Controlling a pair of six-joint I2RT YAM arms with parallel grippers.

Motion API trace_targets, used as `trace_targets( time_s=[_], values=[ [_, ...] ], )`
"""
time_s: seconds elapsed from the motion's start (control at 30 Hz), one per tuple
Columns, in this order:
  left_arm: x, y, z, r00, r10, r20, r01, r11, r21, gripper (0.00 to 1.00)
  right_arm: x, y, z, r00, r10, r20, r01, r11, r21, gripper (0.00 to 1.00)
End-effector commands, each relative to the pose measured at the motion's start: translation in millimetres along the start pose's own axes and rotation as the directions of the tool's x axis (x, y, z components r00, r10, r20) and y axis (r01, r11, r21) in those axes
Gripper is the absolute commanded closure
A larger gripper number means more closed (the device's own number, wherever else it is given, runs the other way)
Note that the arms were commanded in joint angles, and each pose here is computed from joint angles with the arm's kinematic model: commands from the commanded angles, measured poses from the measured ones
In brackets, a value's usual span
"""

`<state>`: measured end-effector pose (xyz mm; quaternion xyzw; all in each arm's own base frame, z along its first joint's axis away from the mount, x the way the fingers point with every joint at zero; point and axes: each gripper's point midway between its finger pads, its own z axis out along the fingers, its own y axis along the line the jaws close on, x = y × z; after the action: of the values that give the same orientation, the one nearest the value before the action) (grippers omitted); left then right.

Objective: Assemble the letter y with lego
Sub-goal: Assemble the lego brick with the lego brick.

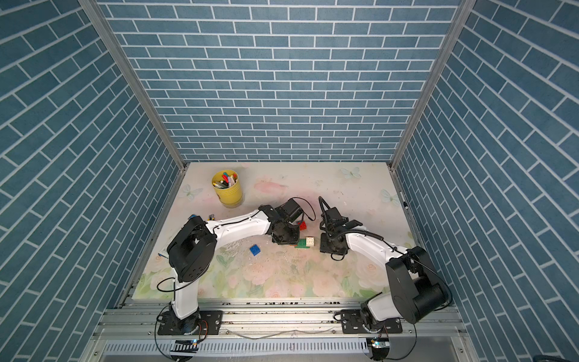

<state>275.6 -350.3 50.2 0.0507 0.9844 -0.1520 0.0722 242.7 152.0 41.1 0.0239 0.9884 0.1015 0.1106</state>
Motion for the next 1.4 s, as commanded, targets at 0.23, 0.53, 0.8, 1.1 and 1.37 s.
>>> trace_targets(
  time_s=[0.23, 0.53, 0.8, 1.1, 1.37],
  values=[
    [14.5, 13.5, 14.4, 0.997, -0.010, -0.076, 0.001, 0.992, -0.128, 1.00, 1.4, -3.9, 3.3, 1.000, 0.031, -0.006, -0.030, 0.999, 0.014, 0.51],
    [26.0, 22.4, 24.3, 0.993, -0.007, -0.120, -0.019, 0.977, -0.212, 1.00, -3.8, -7.1, -0.9, 1.000, 0.026, 0.011, -0.026, 0.999, 0.035, 0.50],
    [30.6, 22.9, 31.4, 0.988, 0.029, -0.150, -0.068, 0.963, -0.262, 1.00, -10.0, -16.0, -11.7, 0.999, 0.030, 0.038, -0.033, 0.998, 0.062, 0.50],
    [38.3, 24.6, 41.3, 0.981, 0.034, -0.193, -0.086, 0.959, -0.271, 1.00, -14.2, -22.4, -20.3, 0.997, 0.046, 0.062, -0.051, 0.996, 0.078, 0.50],
    [34.1, 19.4, 36.3, 0.981, 0.055, -0.183, -0.101, 0.962, -0.255, 1.00, -16.2, -20.8, -19.1, 0.997, 0.049, 0.060, -0.054, 0.996, 0.073, 0.50]
  ],
)
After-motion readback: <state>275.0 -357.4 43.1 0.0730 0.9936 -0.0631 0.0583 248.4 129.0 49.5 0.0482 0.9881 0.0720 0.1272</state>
